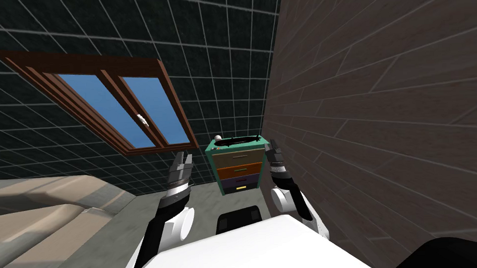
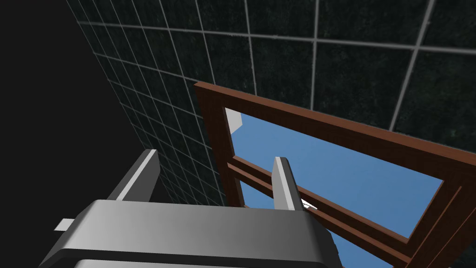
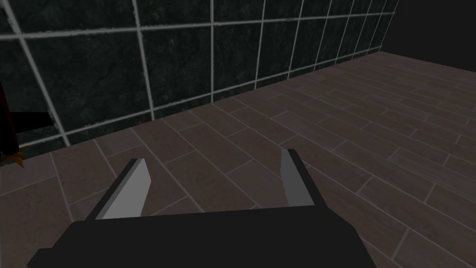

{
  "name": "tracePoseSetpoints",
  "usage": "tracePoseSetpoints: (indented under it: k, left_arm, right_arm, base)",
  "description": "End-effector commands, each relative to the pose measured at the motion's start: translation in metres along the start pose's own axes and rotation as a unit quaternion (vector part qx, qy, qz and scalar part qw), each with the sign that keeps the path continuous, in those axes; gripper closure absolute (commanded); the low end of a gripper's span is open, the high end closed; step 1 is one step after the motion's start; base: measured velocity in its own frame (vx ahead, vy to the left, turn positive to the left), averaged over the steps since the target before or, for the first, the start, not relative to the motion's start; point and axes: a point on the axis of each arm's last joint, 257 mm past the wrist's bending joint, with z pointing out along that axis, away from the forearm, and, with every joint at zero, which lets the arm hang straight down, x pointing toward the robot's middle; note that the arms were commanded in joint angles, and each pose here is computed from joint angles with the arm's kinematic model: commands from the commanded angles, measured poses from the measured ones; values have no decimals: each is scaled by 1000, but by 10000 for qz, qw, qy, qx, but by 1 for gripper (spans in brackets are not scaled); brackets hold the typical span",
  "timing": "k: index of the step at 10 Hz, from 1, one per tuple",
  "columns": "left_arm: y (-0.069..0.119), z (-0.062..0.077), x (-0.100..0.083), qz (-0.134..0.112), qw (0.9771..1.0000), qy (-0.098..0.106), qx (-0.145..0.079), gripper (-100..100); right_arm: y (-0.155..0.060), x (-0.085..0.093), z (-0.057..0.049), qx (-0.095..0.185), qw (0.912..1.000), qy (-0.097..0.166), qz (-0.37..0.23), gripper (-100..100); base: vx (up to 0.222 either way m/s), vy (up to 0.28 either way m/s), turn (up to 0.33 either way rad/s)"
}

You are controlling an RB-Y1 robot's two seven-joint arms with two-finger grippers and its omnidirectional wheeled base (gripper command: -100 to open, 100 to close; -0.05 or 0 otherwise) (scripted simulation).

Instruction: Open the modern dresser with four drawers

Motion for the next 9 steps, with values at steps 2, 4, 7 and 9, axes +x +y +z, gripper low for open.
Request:
tracePoseSetpoints:
  k: [2, 4, 7, 9]
  left_arm:
    - [0, 0, 0, 0, 10000, 0, 0, 0]
    - [0, 0, 0, 0, 10000, 0, 1, 0]
    - [0, 0, 0, 0, 10000, 0, 2, 0]
    - [0, 0, 0, 0, 10000, 0, 2, 0]
  right_arm:
    - [0, 0, 0, 0, 10000, 0, 0, 0]
    - [0, 0, 0, -1, 10000, 0, 0, 0]
    - [0, 0, 0, -2, 10000, 0, 0, 0]
    - [0, 0, 0, -2, 10000, 0, 0, 0]
  base:
    - [0, 0, 0]
    - [0, 0, 0]
    - [0, 0, 0]
    - [0, 0, 0]
